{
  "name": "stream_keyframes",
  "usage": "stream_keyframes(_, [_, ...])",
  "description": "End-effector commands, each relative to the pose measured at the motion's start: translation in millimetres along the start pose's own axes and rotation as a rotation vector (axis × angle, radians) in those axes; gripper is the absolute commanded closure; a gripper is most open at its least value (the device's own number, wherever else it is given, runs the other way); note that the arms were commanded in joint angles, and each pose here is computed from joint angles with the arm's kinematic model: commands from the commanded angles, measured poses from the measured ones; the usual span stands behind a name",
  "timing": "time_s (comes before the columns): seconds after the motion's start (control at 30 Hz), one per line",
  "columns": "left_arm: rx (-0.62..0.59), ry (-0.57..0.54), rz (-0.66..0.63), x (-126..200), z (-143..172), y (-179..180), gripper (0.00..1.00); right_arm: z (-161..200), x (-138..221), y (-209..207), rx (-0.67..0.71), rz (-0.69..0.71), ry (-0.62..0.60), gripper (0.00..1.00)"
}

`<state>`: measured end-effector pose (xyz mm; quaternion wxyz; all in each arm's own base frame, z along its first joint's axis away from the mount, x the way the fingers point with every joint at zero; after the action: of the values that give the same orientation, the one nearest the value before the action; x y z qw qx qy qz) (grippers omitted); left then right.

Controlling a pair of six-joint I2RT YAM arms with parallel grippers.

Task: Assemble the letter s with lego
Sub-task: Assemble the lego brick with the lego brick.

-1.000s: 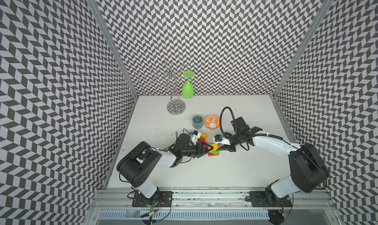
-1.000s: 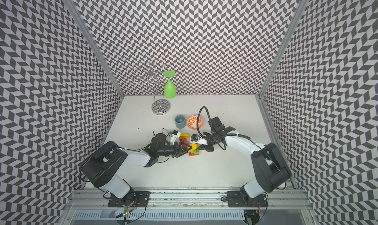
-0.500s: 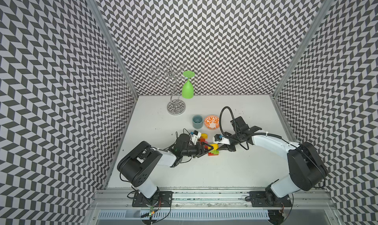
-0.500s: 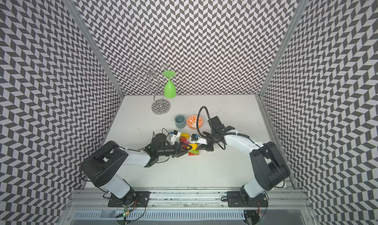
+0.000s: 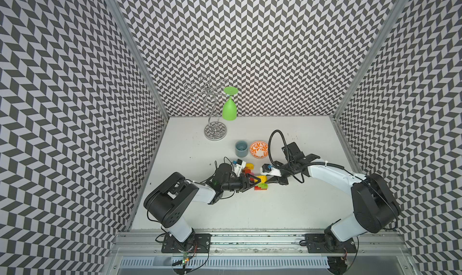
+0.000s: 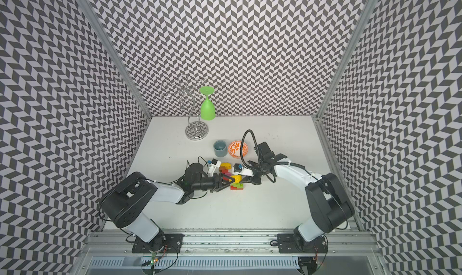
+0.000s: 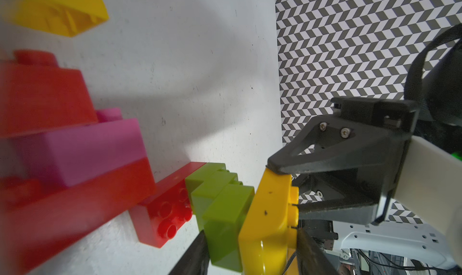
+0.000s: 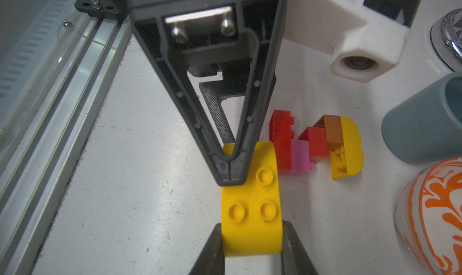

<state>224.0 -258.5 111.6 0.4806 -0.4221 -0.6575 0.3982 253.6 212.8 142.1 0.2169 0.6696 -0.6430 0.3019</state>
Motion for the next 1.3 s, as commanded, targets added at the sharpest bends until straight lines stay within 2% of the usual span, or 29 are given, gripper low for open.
stream_keyframes(0.0, [0.011, 0.01, -0.025, -1, 3, 10, 0.45, 6, -2, -4, -0.006, -0.003, 0.028, 0.94])
stream_keyframes(0.23, [0.004, 0.005, -0.031, 0, 1, 7, 0.37, 9, 0, -4, -0.011, 0.008, 0.043, 0.94])
stream_keyframes(0.57, [-0.003, 0.002, -0.026, -1, -2, 4, 0.35, 6, 5, -4, 0.0, 0.03, 0.038, 0.94])
stream_keyframes(0.83, [-0.012, -0.013, -0.029, 3, -5, 0, 0.28, 2, 12, -6, 0.021, 0.052, 0.032, 0.94])
stream_keyframes(1.07, [-0.015, -0.022, -0.027, 3, -7, -2, 0.27, 3, 11, -7, 0.016, 0.046, 0.04, 0.94])
stream_keyframes(1.27, [-0.021, -0.035, -0.011, 5, -10, -8, 0.24, -8, 22, -8, 0.042, 0.061, -0.029, 0.94])
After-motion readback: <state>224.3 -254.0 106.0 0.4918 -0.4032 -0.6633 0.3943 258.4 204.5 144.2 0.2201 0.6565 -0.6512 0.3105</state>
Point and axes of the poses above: each gripper's point midway between its finger pads, its own x axis back along the fingers, its own y axis along the line the jaws close on, z = x × y, the point moved 6 cm from there along x, back along the fingers, and after that the axes turned 1 degree about -x, right-handed, at the moved point
